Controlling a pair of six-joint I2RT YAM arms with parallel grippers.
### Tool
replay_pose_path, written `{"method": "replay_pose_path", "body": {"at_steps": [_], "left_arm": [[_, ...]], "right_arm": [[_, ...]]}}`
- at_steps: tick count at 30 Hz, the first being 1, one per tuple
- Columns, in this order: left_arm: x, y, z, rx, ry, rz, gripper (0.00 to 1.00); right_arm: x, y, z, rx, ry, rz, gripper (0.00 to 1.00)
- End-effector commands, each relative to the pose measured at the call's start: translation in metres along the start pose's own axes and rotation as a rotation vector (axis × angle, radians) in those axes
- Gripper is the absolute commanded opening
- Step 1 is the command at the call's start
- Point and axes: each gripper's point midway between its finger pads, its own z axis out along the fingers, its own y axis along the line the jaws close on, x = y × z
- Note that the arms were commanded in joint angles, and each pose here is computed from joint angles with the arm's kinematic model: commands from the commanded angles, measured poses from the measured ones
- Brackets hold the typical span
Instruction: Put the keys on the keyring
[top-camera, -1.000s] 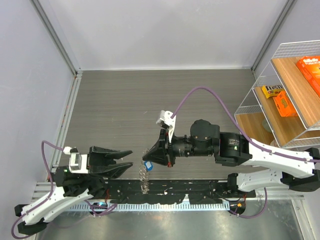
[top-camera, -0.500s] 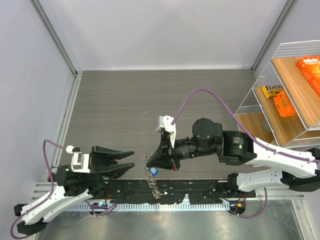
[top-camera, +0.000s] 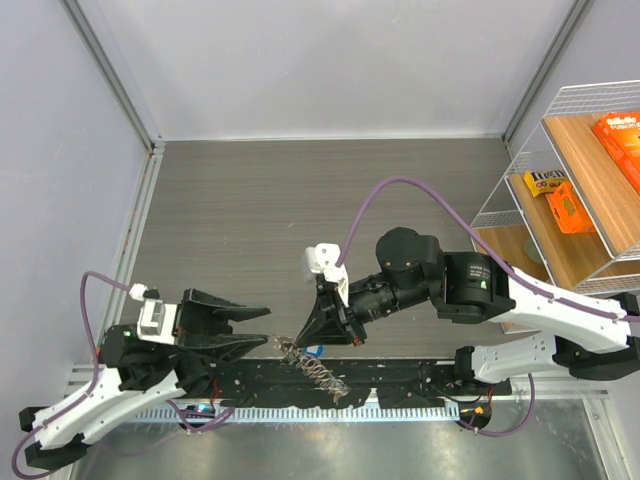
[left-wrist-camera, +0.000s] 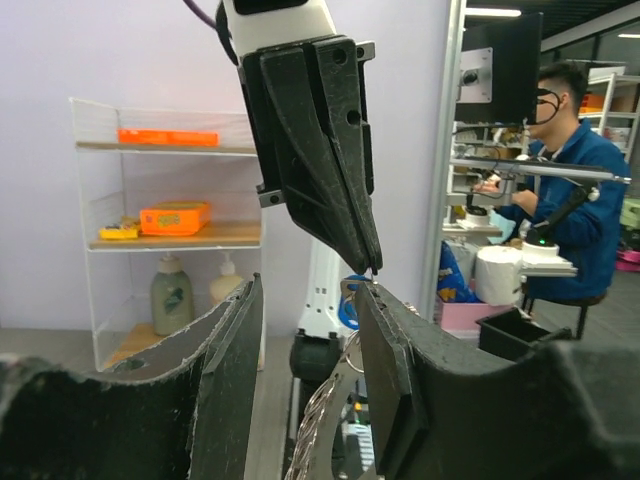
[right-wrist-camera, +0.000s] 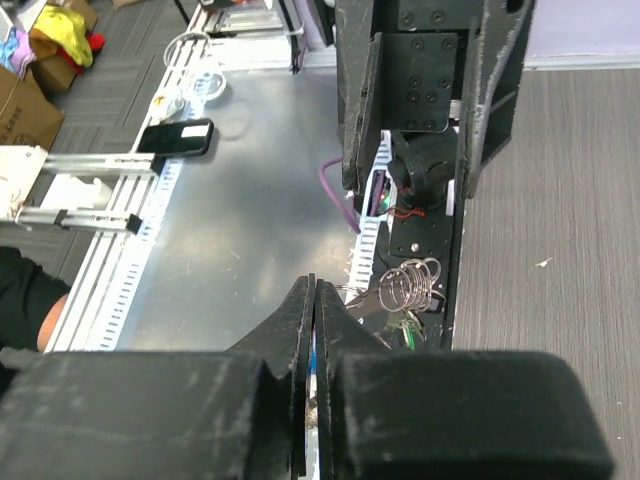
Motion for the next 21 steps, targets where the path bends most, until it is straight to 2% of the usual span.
{"method": "replay_pose_path", "body": {"at_steps": [1, 5, 21], "left_arm": [[0.001, -0.01, 0.007, 0.039, 0.082, -0.09, 0.49], [0.011, -0.018, 0.01, 0.082, 0.146, -0.158, 0.49], [0.033, -0.027, 0.008, 0.117, 0.241, -0.298, 0.52]], "right_arm": [[-0.026, 0.02, -0.009, -0.092, -0.038, -0.108, 0.06], [-0.027, 0.02, -0.008, -0.106, -0.016, -0.145, 0.05], [-0.036, 0.008, 0.005, -0.07, 0.035, -0.154, 0.05]]}}
